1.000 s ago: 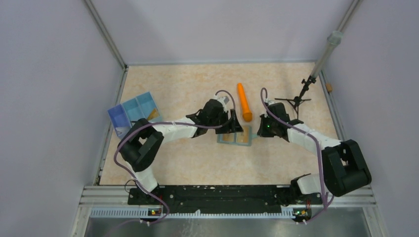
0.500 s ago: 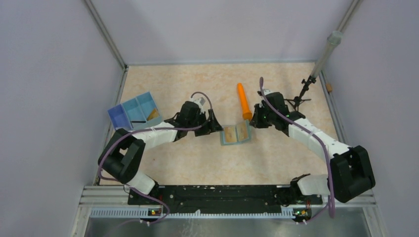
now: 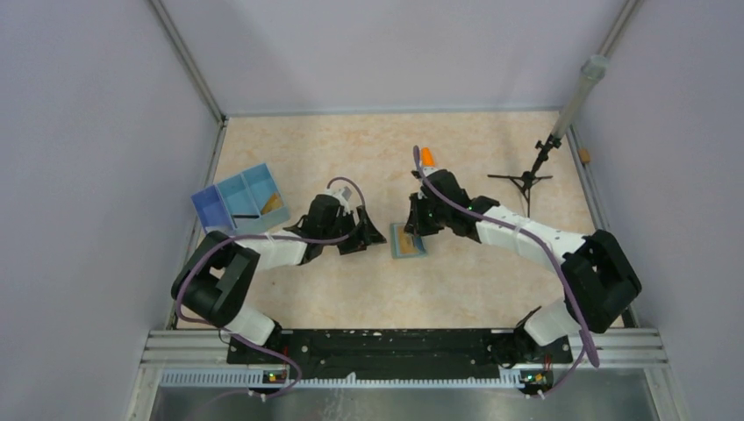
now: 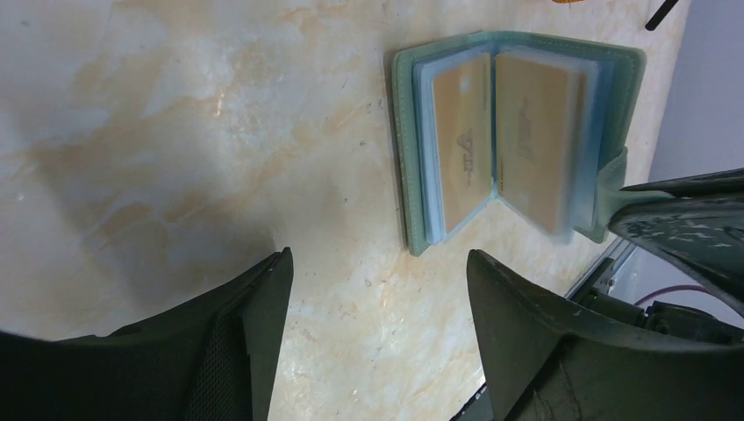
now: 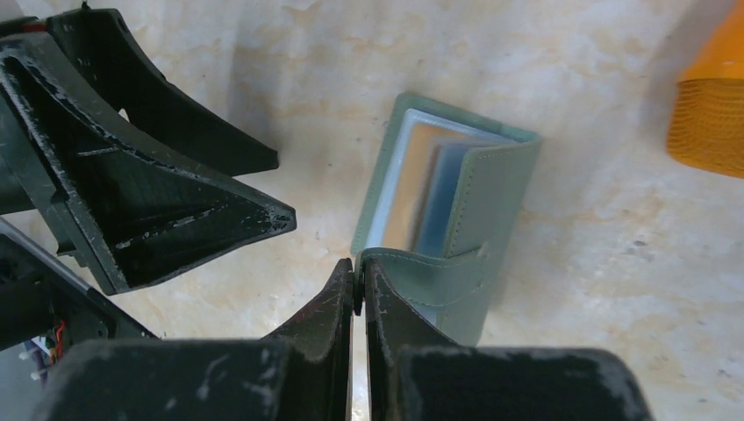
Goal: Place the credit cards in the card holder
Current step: Close the card holder at the center of the board.
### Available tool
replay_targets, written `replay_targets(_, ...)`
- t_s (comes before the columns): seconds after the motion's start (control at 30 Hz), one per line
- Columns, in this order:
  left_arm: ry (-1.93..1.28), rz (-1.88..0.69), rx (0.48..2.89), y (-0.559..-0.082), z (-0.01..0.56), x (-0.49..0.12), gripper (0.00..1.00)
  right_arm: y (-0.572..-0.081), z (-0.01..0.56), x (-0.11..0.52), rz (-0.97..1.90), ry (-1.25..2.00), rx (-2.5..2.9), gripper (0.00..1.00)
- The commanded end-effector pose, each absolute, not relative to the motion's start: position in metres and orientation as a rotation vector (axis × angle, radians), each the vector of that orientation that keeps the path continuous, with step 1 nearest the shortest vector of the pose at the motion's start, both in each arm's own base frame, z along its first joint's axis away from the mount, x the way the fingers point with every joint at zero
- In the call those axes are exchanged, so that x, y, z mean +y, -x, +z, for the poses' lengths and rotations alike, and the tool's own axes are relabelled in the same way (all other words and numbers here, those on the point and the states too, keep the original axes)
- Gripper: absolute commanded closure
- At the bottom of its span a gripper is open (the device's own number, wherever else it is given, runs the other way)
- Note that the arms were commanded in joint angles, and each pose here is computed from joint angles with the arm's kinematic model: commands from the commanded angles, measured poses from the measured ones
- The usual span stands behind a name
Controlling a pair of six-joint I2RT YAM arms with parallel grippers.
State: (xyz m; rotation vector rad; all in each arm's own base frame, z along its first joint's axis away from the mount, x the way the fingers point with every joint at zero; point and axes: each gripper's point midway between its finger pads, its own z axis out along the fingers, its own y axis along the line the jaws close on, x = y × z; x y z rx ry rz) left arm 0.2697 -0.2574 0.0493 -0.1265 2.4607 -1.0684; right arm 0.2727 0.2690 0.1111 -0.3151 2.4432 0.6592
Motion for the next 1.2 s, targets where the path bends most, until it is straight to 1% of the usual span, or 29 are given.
replay_targets(0.0, 0.16, -1.047, 2.377, -0.275, 0.063, -0.244, 0.24, -0.277, 0.118, 0.309, 0.752, 0.319, 2.394, 1.0)
replay_targets(0.23, 0.192, -0.919, 2.382, -0.266, 0.063, -0.219, 0.21, -0.27, 0.086, 0.351, 0.849, 0.399, 2.425, 1.0)
replay_targets(0.3, 0.202, -0.903, 2.382, -0.265, 0.065, -0.216, 0.2, -0.269, 0.088, 0.361, 0.887, 0.427, 2.414, 0.89)
replay_targets(0.33, 0.206, -0.899, 2.382, -0.265, 0.066, -0.214, 0.2, -0.267, 0.091, 0.365, 0.903, 0.446, 2.401, 0.82)
replay_targets(0.37, 0.208, -0.898, 2.381, -0.264, 0.067, -0.214, 0.2, -0.267, 0.097, 0.368, 0.917, 0.458, 2.383, 0.73)
replay_targets(0.5, 0.22, -0.905, 2.36, -0.267, 0.08, -0.214, 0.18, -0.266, 0.132, 0.366, 0.938, 0.49, 2.309, 0.48)
replay_targets(0.57, 0.214, -0.918, 2.344, -0.27, 0.09, -0.217, 0.18, -0.266, 0.151, 0.357, 0.901, 0.508, 2.284, 0.4)
replay_targets(0.67, 0.198, -0.93, 2.339, -0.275, 0.103, -0.221, 0.18, -0.272, 0.183, 0.334, 0.828, 0.493, 2.237, 0.33)
replay_targets(0.73, 0.187, -0.918, 2.348, -0.277, 0.109, -0.222, 0.18, -0.281, 0.204, 0.307, 0.806, 0.432, 2.199, 0.31)
replay_targets(0.83, 0.175, -0.903, 2.345, -0.282, 0.118, -0.223, 0.17, -0.297, 0.214, 0.262, 0.749, 0.33, 2.184, 0.31)
replay_targets(0.87, 0.167, -0.905, 2.342, -0.284, 0.121, -0.224, 0.17, -0.302, 0.209, 0.246, 0.723, 0.292, 2.195, 0.32)
replay_targets(1.0, 0.138, -0.926, 2.337, -0.29, 0.133, -0.236, 0.17, -0.317, 0.177, 0.196, 0.66, 0.184, 2.264, 0.39)
replay_targets(1.1, 0.116, -0.933, 2.343, -0.293, 0.137, -0.246, 0.17, -0.317, 0.144, 0.184, 0.61, 0.179, 2.335, 0.44)
replay_targets(1.17, 0.105, -0.94, 2.349, -0.295, 0.138, -0.253, 0.17, -0.312, 0.126, 0.189, 0.644, 0.199, 2.373, 0.46)
